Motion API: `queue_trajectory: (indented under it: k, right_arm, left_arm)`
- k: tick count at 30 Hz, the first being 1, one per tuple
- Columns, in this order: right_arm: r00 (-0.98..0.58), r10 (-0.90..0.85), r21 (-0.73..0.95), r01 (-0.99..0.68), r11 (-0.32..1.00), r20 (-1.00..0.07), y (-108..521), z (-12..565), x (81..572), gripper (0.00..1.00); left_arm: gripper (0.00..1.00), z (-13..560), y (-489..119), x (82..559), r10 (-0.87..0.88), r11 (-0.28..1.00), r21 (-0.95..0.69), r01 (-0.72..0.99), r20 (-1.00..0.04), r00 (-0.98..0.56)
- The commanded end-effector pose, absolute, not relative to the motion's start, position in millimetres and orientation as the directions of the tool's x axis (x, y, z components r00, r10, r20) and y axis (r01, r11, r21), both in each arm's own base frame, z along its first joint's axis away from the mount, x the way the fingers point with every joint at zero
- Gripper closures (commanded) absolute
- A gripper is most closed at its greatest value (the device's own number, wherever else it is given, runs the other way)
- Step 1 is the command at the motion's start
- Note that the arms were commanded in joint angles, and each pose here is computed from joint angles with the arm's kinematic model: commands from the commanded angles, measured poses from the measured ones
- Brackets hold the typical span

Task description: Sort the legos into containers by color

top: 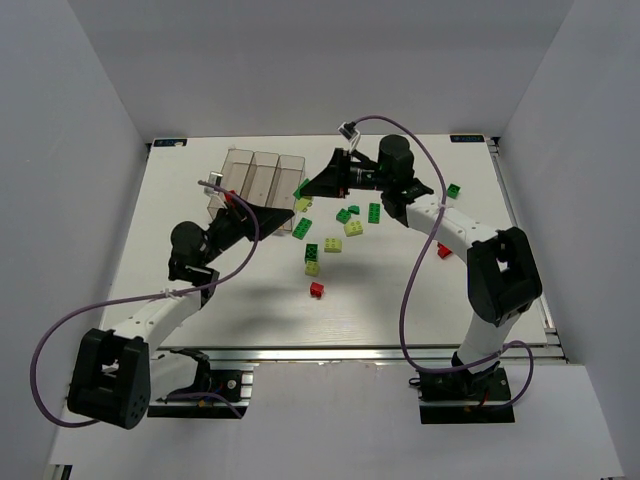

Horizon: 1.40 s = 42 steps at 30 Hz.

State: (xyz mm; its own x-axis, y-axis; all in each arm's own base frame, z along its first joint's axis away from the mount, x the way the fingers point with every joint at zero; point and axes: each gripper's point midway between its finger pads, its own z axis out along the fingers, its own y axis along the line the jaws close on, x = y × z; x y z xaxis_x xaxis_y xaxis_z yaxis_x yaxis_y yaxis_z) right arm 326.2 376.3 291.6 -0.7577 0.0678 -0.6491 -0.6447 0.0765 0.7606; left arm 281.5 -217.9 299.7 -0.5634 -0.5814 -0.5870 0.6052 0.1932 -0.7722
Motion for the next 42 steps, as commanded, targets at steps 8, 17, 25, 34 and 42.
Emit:
queue_trajectory:
  k: [8, 17, 25, 34, 42]
  right_arm:
    - [-0.738, 0.115, 0.738, -0.673, -0.049, -0.665, 367, 339, 303, 1.0]
    - [-0.754, 0.118, 0.754, -0.655, -0.054, -0.646, 366, 336, 301, 1.0]
    - [-0.756, 0.127, 0.756, -0.652, -0.06, -0.642, 368, 335, 302, 1.0]
    - [-0.762, 0.124, 0.762, -0.645, -0.061, -0.636, 369, 332, 303, 1.0]
    - [-0.755, 0.121, 0.754, -0.654, -0.058, -0.645, 368, 328, 303, 0.73]
  left_arm:
    - [0.15, 310, -227, 288, -0.575, 0.175, -0.751, 0.636, -0.603, -0.553]
    - [0.17, 317, -238, 293, -0.567, 0.148, -0.741, 0.655, -0.607, -0.558]
    - [0.26, 314, -247, 295, -0.558, 0.107, -0.759, 0.642, -0.581, -0.593]
    - [0.53, 311, -250, 296, -0.558, 0.077, -0.772, 0.631, -0.558, -0.614]
    - [0.85, 308, -252, 299, -0.555, 0.055, -0.785, 0.617, -0.538, -0.634]
